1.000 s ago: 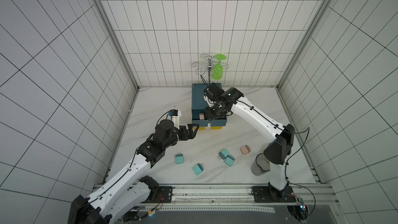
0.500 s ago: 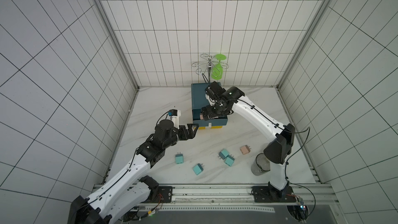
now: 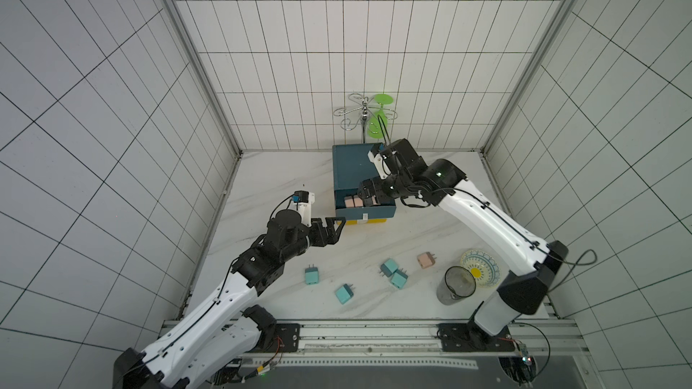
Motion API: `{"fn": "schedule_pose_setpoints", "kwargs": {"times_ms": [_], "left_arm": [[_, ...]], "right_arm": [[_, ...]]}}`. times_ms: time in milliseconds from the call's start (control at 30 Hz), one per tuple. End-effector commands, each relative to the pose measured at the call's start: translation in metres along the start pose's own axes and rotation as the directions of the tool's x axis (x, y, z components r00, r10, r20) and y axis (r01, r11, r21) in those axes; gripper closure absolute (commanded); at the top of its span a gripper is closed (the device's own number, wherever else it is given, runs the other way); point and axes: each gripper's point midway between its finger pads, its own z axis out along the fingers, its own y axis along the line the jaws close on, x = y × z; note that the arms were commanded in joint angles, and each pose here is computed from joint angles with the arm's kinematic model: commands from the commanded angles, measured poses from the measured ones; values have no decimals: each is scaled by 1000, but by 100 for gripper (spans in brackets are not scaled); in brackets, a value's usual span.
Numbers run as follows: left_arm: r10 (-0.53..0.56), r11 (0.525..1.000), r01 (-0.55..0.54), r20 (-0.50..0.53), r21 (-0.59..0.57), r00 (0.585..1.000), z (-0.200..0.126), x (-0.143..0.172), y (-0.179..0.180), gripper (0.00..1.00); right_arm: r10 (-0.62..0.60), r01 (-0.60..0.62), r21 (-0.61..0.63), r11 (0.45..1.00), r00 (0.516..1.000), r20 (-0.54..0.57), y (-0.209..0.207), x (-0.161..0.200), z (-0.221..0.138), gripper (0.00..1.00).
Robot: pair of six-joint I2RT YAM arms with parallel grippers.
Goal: Place the plugs into the drawer by color
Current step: Place the plug in the drawer, then pick up the plug from the center of the board.
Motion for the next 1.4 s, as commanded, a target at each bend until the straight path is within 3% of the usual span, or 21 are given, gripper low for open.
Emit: {"fn": "schedule_pose_setpoints", "kwargs": {"times_ms": [0,133,233,400,633,800,900,1067,1367], "left_arm": [[129,990,-135,102,46,986,-27,-19,-33,10],[213,960,-223,75,168,974,-13,3,-68,12],[314,929,-289,-76,232,946,24,42,-95,12],[497,866,-439,-303,240,814,80,103,-120,12],[519,835,-522,-559,171,647,144,160,-93,11],[577,795,-557,-584,240,572,183,187,-96,9],[603,787,-535,-567,308,561,203,204,-106,8],[638,757,-564,-556,328,532,231,219,-113,7],[657,738,-577,-565,350,498,256,240,-109,8]], "right_arm": [[-37,38,3,999,975,220,-13,-11,-42,1],[85,-106,62,992,957,277,-67,23,-66,1],[75,-113,136,984,962,261,-100,52,-77,1],[104,-174,219,960,948,300,-131,81,-94,1],[126,-205,167,964,911,392,-128,99,-110,1],[132,-230,159,960,876,464,-131,105,-123,1],[129,-242,153,958,842,524,-132,107,-139,1],[122,-259,145,955,788,604,-134,112,-159,1],[124,-257,144,956,795,593,-134,112,-153,1]]}}
